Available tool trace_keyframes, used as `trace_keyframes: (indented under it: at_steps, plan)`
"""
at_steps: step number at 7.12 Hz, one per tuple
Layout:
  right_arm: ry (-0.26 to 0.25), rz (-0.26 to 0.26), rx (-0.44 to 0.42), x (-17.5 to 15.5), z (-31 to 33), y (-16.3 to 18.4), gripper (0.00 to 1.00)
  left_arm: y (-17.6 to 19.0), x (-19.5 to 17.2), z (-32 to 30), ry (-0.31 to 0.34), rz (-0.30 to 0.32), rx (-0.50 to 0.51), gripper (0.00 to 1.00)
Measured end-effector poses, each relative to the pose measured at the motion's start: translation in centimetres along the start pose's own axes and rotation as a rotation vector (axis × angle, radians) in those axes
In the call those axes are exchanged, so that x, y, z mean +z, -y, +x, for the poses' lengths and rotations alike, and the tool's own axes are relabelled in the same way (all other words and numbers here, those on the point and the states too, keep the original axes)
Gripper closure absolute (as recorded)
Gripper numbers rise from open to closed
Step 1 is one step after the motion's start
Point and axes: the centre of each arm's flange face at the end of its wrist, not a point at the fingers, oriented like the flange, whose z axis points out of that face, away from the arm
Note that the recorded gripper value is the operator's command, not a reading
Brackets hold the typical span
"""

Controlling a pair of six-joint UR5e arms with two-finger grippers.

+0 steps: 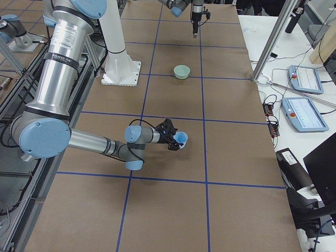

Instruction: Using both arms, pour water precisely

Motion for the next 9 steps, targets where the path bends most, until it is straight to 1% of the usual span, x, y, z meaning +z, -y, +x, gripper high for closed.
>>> trace_keyframes:
  at_steps: [1,2,3,4,5,6,7,8,9]
  plan:
    - [-0.002,-0.002,0.005,-0.3,0.6,0.5,0.01,-0.3,0.0,-0.1,0.001,0.001,-0.014,0.00]
    - [-0.005,-0.015,0.016,-0.7,1.9,1.6,0.01,-0.5,0.1,0.4,0.000,0.002,-0.040,0.00]
    - [-0.008,-0.048,0.032,-0.8,3.4,3.5,0.01,-0.7,0.3,1.8,-0.005,0.010,-0.076,0.00]
    - [-0.007,-0.091,0.045,-0.5,4.9,6.2,0.01,-1.6,1.4,4.5,-0.006,0.022,-0.099,0.00]
    - [-0.022,-0.139,0.033,-0.5,6.6,8.9,0.01,-3.3,3.4,8.5,-0.008,0.025,-0.110,0.00]
    - [-0.048,-0.197,-0.020,-0.3,8.6,11.8,0.01,-5.2,5.3,12.5,-0.007,0.022,-0.113,0.00]
    - [-0.069,-0.263,-0.078,-0.4,10.5,14.4,0.01,-6.5,7.1,15.8,0.007,0.028,-0.105,0.00]
    - [-0.084,-0.326,-0.117,-0.7,12.0,16.4,0.01,-7.5,9.3,18.6,0.030,0.037,-0.089,0.00]
    - [-0.102,-0.389,-0.135,-1.0,12.7,18.0,0.01,-8.0,11.5,21.1,0.051,0.040,-0.077,0.06]
